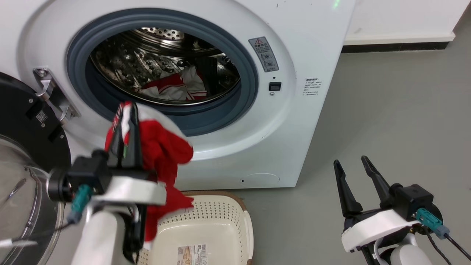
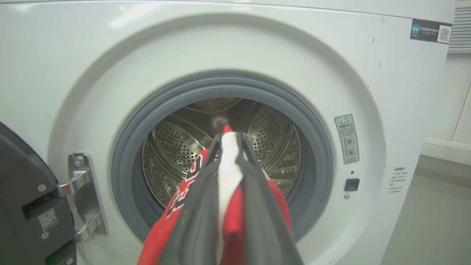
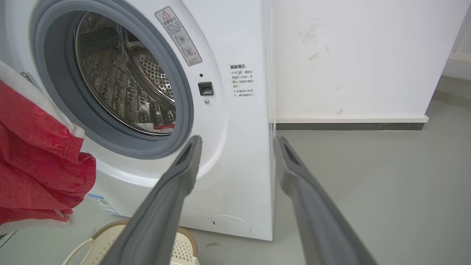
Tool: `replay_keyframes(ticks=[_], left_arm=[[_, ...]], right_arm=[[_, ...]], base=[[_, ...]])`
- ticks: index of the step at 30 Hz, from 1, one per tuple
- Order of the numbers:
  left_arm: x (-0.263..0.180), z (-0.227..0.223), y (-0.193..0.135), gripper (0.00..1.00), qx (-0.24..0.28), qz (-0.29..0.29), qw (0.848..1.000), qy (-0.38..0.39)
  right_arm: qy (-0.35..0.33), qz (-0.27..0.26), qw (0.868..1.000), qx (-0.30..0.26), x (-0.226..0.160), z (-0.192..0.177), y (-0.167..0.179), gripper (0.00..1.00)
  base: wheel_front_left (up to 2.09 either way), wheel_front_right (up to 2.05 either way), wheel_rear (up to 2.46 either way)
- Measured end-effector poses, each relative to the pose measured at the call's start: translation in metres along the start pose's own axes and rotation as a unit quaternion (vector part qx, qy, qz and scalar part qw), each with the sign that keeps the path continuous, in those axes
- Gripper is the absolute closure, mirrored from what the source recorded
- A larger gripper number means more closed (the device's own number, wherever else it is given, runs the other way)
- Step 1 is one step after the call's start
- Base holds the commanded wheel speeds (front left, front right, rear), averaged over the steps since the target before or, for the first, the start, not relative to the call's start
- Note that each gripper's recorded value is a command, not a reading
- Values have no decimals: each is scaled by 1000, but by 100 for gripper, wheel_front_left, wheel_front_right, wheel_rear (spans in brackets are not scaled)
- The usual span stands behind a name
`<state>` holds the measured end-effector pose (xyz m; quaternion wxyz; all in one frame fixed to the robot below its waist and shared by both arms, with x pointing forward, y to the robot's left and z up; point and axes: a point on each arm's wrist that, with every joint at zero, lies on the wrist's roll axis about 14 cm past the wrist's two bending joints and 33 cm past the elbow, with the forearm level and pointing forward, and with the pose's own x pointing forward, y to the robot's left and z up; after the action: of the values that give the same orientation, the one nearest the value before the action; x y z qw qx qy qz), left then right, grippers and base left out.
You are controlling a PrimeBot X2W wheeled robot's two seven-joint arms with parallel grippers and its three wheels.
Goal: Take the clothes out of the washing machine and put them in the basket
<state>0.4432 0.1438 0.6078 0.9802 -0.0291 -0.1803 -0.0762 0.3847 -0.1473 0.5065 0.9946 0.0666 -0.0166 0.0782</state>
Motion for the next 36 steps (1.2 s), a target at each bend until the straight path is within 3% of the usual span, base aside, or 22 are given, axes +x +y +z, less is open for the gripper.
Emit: replay_keyframes(ticks=[7, 15, 26, 29, 36], left_arm=[[-64, -65, 1, 100, -30, 38, 992, 117], [-127, -162, -8, 100, -76, 73, 954, 282], [-115, -270, -3, 100, -103, 67, 909, 397], [-121, -303, 3, 100, -102, 73, 890, 438], [-161, -373, 8, 100, -100, 88, 828, 545]], right_arm=[[22, 10, 1000, 0, 9, -15, 5, 0], [51, 21, 998, -4, 34, -38, 7, 0], [90, 52, 995, -8, 87, -89, 17, 0], [113, 54, 992, -9, 94, -113, 15, 0], [153, 44, 987, -4, 100, -161, 2, 0]], base=[[0, 0, 0], [0, 0, 0], [0, 0, 0], [0, 0, 0], [0, 0, 0]])
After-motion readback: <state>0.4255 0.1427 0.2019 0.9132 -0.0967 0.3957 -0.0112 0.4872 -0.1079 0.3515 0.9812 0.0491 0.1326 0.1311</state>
